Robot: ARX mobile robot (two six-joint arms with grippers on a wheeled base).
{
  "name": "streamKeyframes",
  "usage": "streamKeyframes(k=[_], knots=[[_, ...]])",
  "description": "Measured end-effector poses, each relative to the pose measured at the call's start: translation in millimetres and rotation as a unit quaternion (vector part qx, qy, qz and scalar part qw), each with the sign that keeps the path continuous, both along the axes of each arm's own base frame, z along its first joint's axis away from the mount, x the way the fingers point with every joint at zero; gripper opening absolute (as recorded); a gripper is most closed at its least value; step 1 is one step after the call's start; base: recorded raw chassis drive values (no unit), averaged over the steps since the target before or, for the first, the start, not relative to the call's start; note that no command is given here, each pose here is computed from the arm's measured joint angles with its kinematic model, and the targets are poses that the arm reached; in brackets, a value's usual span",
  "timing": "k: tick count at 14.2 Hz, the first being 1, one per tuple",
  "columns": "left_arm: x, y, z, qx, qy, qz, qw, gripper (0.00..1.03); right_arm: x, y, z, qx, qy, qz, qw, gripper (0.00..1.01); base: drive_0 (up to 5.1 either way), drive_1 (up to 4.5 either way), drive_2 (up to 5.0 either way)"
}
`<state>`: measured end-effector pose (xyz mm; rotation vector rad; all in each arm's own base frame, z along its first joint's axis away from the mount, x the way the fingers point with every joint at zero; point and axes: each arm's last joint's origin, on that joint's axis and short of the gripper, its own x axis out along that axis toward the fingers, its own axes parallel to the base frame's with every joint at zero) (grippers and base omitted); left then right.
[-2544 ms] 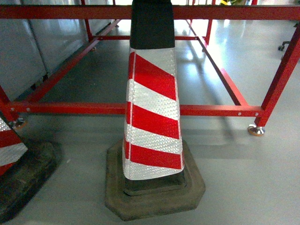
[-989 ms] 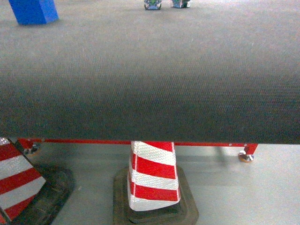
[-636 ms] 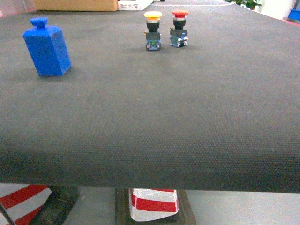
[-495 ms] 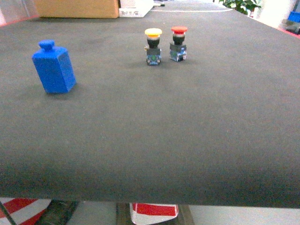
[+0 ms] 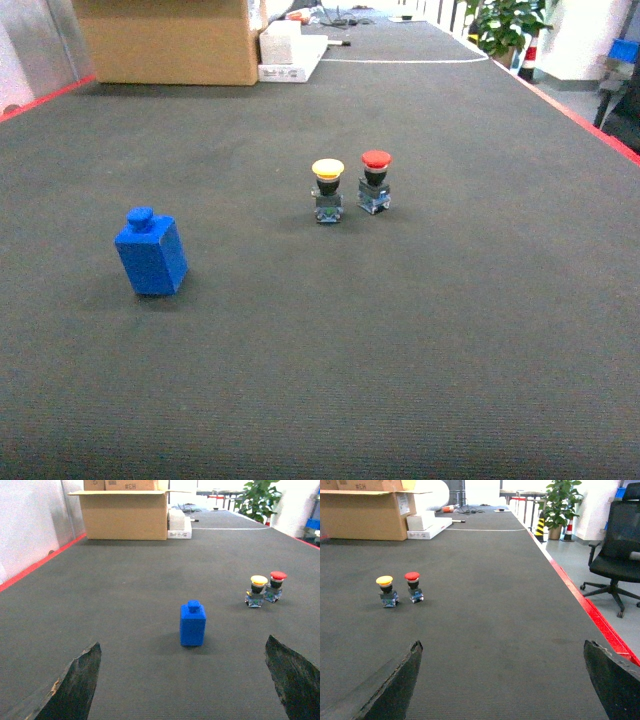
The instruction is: Pick blue part to blue bin on bottom shelf
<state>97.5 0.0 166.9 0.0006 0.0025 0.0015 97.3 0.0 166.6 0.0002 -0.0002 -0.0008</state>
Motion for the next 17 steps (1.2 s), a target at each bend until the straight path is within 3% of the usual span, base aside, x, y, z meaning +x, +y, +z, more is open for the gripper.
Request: streamKeyframes(k=[17], knots=[[0.0, -0.1, 0.1, 0.000, 0.000, -0.001, 1.0000, 0.98, 0.0, 0.0, 0.1, 0.000, -0.001, 0.000, 1.0000, 0.98, 0.0, 0.00, 0.0]])
